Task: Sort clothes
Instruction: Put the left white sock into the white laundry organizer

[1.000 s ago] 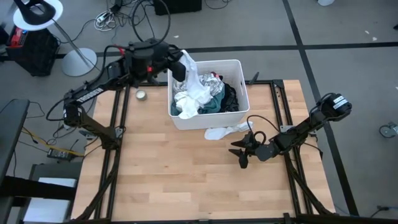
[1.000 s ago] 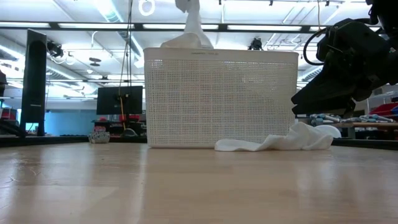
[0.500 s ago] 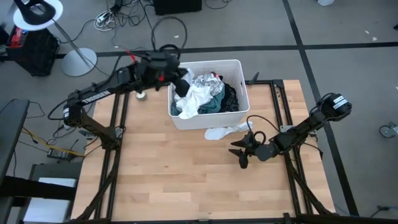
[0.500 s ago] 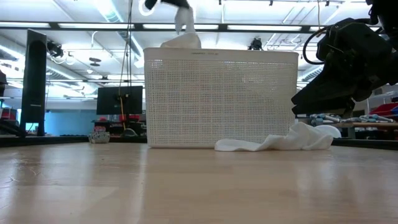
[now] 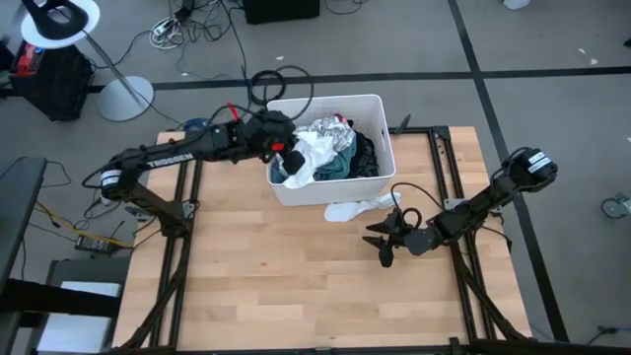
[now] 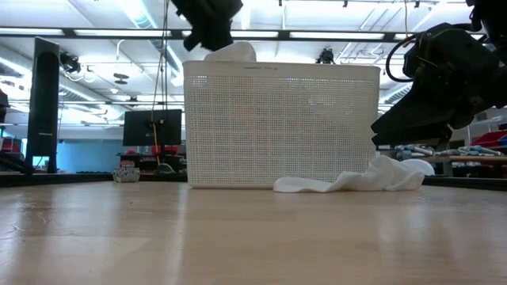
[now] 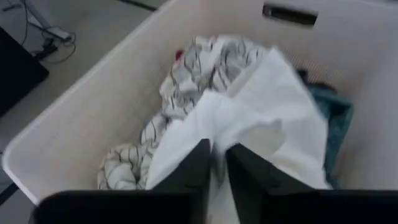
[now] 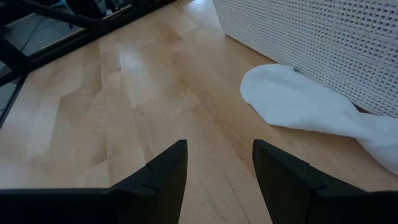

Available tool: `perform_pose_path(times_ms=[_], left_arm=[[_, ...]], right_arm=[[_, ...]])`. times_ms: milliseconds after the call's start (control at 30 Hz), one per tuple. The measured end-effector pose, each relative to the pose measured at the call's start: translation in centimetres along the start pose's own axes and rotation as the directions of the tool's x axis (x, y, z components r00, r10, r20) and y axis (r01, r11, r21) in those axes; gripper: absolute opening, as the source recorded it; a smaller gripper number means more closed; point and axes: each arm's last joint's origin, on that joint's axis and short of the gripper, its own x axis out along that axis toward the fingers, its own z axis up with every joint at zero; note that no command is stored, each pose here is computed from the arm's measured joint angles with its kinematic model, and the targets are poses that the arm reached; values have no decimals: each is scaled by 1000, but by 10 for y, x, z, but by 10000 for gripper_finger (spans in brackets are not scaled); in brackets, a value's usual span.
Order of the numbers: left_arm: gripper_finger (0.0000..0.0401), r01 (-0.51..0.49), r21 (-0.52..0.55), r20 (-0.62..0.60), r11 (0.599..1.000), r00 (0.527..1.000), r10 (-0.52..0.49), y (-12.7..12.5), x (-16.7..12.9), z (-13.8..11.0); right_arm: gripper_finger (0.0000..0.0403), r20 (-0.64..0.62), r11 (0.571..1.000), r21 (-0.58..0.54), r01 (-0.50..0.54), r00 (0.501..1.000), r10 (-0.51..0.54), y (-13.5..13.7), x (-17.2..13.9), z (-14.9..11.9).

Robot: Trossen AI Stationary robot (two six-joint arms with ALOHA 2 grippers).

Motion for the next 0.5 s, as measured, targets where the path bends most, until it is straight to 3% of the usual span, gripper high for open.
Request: perform_pose_path(times_ms=[200, 500], left_arm=[[119, -6, 14, -42, 1000, 999, 7, -1, 6, -11], [128, 26, -21, -43, 999, 999, -27, 1, -5, 1]], right_arm=[[183, 0, 1000, 0, 0, 1000, 0, 0, 0, 0], [183, 0, 1000, 1, 0, 1000, 0, 0, 0, 0]])
